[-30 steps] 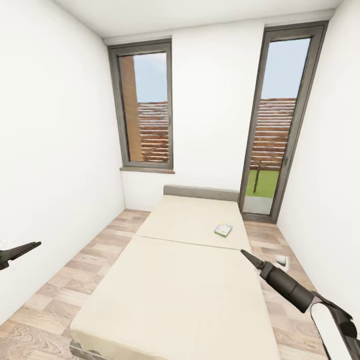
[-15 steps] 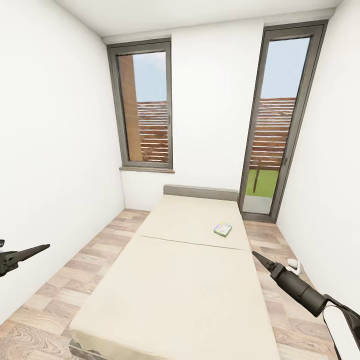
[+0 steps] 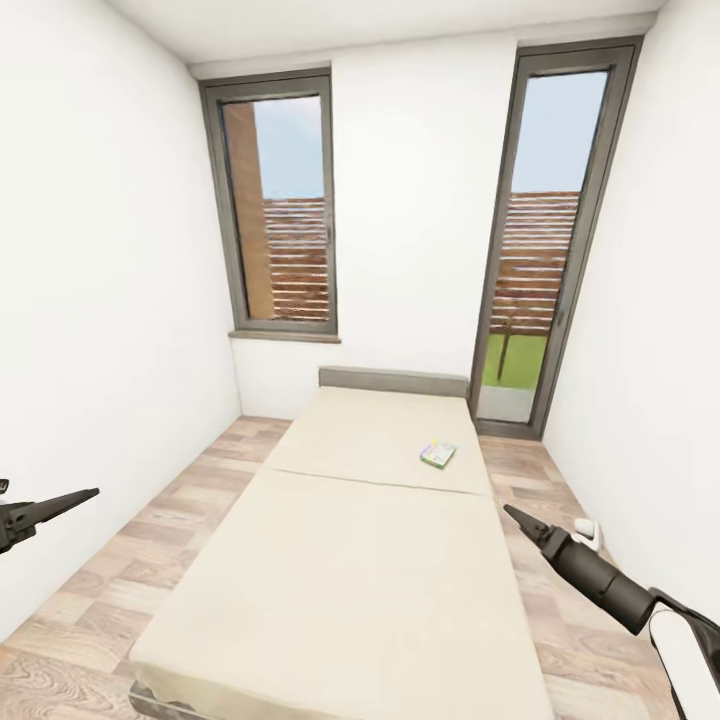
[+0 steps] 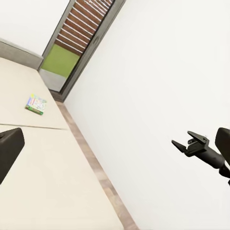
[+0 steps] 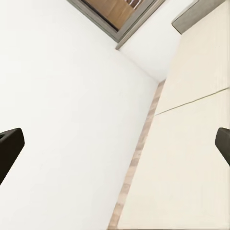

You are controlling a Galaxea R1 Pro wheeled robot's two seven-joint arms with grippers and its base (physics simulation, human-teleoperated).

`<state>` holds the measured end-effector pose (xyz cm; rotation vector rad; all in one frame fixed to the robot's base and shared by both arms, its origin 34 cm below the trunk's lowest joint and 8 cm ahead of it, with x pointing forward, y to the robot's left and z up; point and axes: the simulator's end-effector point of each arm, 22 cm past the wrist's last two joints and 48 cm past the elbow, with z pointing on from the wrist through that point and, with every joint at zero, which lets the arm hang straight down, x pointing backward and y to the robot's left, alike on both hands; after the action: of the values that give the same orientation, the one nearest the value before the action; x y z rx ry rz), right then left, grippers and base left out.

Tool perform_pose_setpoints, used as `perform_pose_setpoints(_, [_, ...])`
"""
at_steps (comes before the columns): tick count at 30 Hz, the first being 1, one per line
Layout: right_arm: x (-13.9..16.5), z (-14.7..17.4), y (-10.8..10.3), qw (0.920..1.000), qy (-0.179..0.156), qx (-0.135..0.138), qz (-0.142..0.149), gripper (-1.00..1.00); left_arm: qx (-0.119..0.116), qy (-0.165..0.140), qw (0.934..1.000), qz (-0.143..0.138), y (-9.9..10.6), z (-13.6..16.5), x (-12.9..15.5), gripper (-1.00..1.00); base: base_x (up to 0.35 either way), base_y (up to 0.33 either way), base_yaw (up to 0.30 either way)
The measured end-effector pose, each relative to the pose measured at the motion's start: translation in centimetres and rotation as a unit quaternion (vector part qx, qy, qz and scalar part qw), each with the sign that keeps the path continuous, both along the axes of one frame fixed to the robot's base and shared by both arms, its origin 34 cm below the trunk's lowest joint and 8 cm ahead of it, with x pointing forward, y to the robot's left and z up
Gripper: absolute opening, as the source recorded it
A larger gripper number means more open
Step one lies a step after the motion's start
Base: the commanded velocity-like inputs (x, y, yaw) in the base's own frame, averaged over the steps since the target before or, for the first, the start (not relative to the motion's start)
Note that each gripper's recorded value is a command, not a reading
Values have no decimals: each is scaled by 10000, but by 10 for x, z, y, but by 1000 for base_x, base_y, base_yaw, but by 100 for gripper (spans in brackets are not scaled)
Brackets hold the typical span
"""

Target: Put all the toys in the child's room - the three board games (two on the bed and one on the table), the two jigsaw puzzles on the table, and the tennis ball on the table - inside the toy box on the table in the child's room.

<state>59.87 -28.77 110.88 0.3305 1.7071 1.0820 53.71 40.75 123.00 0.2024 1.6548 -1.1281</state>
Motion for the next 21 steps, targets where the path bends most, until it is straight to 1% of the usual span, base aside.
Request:
perform_pose_setpoints(16, [1,-11,2,9999,142,22,50,100,2,107,9999,-9,-1,-10,5,100,0,0,-178])
perform_pose_setpoints(19, [1,-11,3,9999,135,33,49,100,1,125,9999,-8,-1,-11,6,100,0,0,-122])
perform_pose_setpoints(21, [2,-6,5,10000,69,19,50,100,2,131,9999,-8,-1,-12,6,100,0,0,-59])
